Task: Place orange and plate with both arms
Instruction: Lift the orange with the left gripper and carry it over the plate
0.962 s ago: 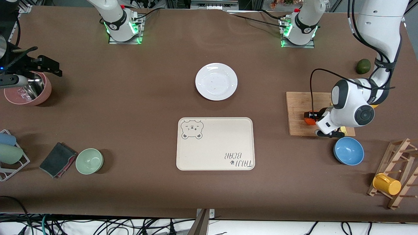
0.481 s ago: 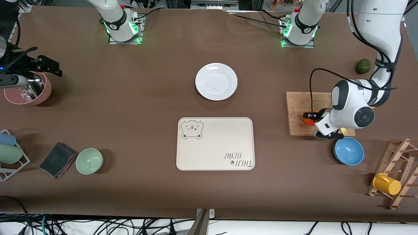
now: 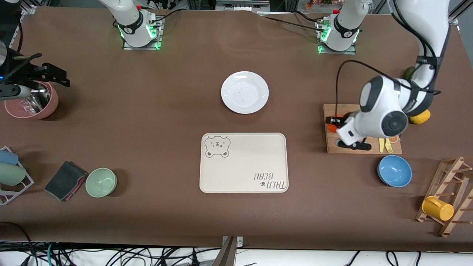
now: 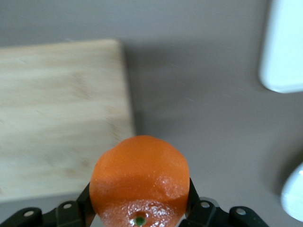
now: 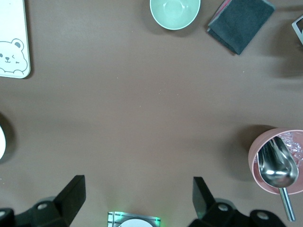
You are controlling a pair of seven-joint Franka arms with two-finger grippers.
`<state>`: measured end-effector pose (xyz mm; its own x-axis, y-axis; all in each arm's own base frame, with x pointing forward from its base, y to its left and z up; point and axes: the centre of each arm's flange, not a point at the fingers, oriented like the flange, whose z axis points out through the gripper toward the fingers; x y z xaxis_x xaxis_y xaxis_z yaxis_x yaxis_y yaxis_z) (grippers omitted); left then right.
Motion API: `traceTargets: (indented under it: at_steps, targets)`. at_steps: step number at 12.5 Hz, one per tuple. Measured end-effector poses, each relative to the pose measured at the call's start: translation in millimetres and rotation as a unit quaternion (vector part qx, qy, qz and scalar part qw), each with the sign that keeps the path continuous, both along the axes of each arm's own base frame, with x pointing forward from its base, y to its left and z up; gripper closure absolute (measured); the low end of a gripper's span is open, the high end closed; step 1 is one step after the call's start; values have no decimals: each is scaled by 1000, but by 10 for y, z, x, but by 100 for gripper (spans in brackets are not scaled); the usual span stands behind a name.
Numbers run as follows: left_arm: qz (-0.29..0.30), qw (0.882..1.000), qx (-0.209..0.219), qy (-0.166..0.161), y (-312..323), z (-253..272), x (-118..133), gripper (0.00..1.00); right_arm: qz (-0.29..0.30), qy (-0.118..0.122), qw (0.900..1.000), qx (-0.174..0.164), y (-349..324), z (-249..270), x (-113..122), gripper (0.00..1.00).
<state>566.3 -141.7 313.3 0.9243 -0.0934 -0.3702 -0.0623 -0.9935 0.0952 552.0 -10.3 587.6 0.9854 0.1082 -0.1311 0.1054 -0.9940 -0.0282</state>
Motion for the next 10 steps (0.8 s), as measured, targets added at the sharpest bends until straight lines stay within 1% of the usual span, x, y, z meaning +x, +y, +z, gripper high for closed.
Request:
traceTargets:
  at_steps: [2, 6, 8, 10]
  targets:
    - [13, 1000, -13, 3, -504, 273, -183, 28, 0, 0, 1000, 0, -3, 0, 0, 0]
    - [48, 999, -6, 4, -1665, 526, -709, 28, -1, 0, 1000, 0, -7, -1, 0, 0]
    - [56, 998, -25, 14, -1946, 543, -869, 28, -1, 0, 1000, 0, -9, -1, 0, 0]
    - [57, 998, -33, 15, -2144, 419, -983, 28, -1, 0, 1000, 0, -11, -1, 0, 0]
